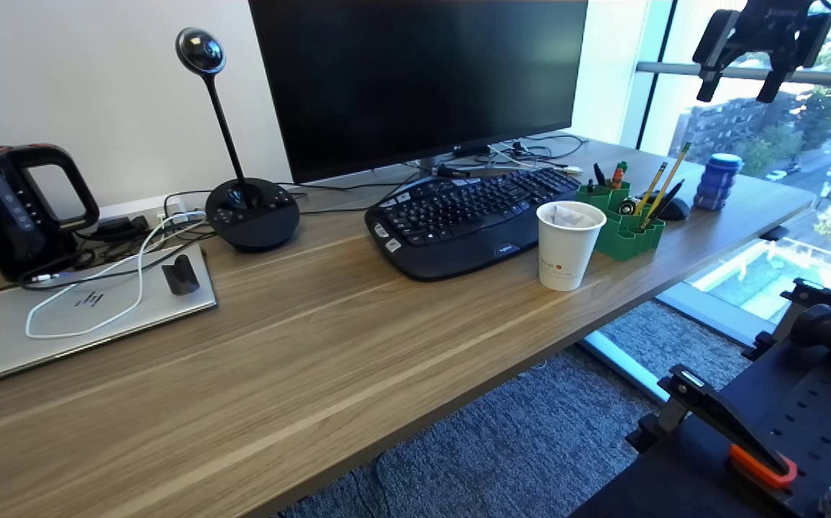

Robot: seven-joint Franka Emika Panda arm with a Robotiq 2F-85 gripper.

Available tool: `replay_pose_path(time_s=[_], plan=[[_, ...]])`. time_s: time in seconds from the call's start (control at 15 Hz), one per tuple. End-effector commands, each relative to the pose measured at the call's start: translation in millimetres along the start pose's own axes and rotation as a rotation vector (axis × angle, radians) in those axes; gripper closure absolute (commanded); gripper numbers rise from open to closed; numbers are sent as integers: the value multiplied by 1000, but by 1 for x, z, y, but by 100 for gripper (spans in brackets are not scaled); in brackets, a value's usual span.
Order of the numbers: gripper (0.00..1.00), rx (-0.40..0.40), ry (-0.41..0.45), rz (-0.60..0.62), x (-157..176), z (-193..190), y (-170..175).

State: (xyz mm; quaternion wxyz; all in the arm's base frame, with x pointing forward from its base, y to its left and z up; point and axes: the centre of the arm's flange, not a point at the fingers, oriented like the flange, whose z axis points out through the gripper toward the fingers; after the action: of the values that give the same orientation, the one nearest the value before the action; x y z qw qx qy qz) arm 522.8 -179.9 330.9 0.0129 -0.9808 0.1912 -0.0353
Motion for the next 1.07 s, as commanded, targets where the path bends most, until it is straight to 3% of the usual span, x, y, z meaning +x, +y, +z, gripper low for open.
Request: replay_pose_path(time_s=[0.0,0.67,1.0], plan=[[0,-12,12,28,14,3,-3],[0,25,76,13,-4,-66,19],[0,33,76,18,-6,-81,26]])
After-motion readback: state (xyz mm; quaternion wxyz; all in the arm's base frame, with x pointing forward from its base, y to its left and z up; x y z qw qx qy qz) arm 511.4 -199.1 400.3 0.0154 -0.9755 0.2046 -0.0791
